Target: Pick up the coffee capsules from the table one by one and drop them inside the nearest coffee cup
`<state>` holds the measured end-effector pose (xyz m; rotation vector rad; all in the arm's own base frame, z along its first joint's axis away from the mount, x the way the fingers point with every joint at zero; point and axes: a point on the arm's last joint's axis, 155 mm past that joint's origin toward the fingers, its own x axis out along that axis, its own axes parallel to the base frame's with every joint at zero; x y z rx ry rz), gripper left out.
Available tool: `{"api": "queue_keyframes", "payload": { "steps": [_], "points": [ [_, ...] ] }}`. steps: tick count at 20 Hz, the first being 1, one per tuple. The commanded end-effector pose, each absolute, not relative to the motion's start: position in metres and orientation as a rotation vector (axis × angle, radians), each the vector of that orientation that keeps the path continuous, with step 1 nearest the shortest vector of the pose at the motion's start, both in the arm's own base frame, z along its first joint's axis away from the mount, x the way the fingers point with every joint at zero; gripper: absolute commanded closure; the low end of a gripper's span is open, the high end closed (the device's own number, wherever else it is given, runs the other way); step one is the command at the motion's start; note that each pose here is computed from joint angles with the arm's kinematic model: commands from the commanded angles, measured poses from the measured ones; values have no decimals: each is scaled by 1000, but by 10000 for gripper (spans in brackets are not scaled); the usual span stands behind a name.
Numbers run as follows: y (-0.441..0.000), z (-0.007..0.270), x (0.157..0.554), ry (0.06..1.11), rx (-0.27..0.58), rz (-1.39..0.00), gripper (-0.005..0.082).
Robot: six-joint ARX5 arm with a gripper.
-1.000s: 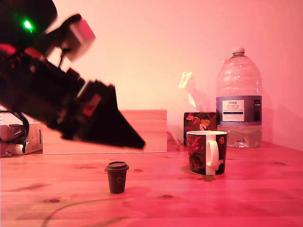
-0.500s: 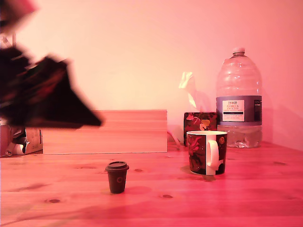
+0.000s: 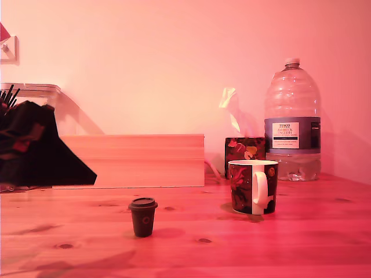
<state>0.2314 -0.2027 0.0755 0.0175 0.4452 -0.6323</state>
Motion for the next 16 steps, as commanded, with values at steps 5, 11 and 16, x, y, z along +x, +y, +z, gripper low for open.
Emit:
{"api": "queue_keyframes", "payload": {
  "steps": [5, 11, 16],
  "points": [
    [-209, 72, 238, 419, 25, -637, 251],
    [-225, 57, 246, 451, 49, -660, 251],
    [-237, 48, 254, 486, 78, -674, 251]
  ]
}}
